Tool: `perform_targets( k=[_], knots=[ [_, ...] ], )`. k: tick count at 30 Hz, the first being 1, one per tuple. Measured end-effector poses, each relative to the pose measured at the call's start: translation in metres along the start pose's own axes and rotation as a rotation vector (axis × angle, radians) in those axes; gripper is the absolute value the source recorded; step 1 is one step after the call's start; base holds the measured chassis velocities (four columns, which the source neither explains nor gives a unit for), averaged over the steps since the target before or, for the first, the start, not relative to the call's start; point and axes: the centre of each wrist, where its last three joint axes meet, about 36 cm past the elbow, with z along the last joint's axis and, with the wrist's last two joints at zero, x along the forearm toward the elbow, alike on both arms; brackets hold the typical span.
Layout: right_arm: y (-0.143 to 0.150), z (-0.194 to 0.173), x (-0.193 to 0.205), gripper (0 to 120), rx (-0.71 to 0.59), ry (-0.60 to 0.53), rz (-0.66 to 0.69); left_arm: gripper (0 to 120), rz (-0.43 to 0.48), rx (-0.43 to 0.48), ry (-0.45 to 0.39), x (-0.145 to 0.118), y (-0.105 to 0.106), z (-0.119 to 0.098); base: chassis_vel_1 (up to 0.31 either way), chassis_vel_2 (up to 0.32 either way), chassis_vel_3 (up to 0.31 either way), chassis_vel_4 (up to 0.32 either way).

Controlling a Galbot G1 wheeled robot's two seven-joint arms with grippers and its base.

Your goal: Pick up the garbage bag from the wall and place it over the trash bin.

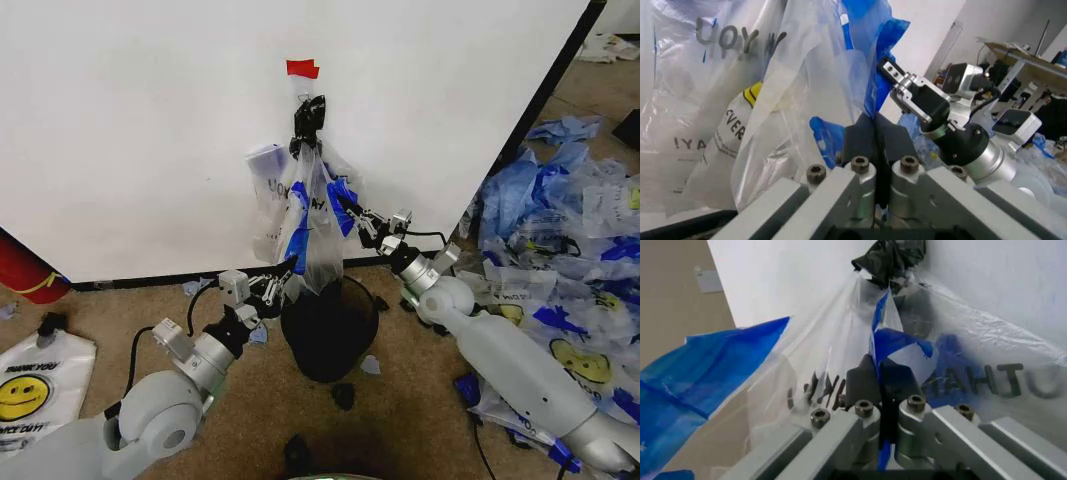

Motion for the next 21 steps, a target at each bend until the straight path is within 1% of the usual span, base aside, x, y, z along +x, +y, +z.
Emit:
perform_targets(
  k=[7,14,21],
  knots=[
    [-0.001,-0.004,0.012,0,-0.028,-0.019,-0.017,0,-0.009,-0.003,0.001,-0.001,0.003,0.001,0.0,0.0,0.0,0.0],
    [0.009,-0.001,0.032,0,-0.058,-0.012,-0.032,0,-0.012,0.01,0.015,0.004,-0.001,0.005,0.0,0.0,0.0,0.0],
    [0.013,0.004,0.038,0,-0.065,-0.018,-0.01,0,-0.014,0.014,0.035,0.007,-0.002,0.01,0.0,0.0,0.0,0.0]
  ],
)
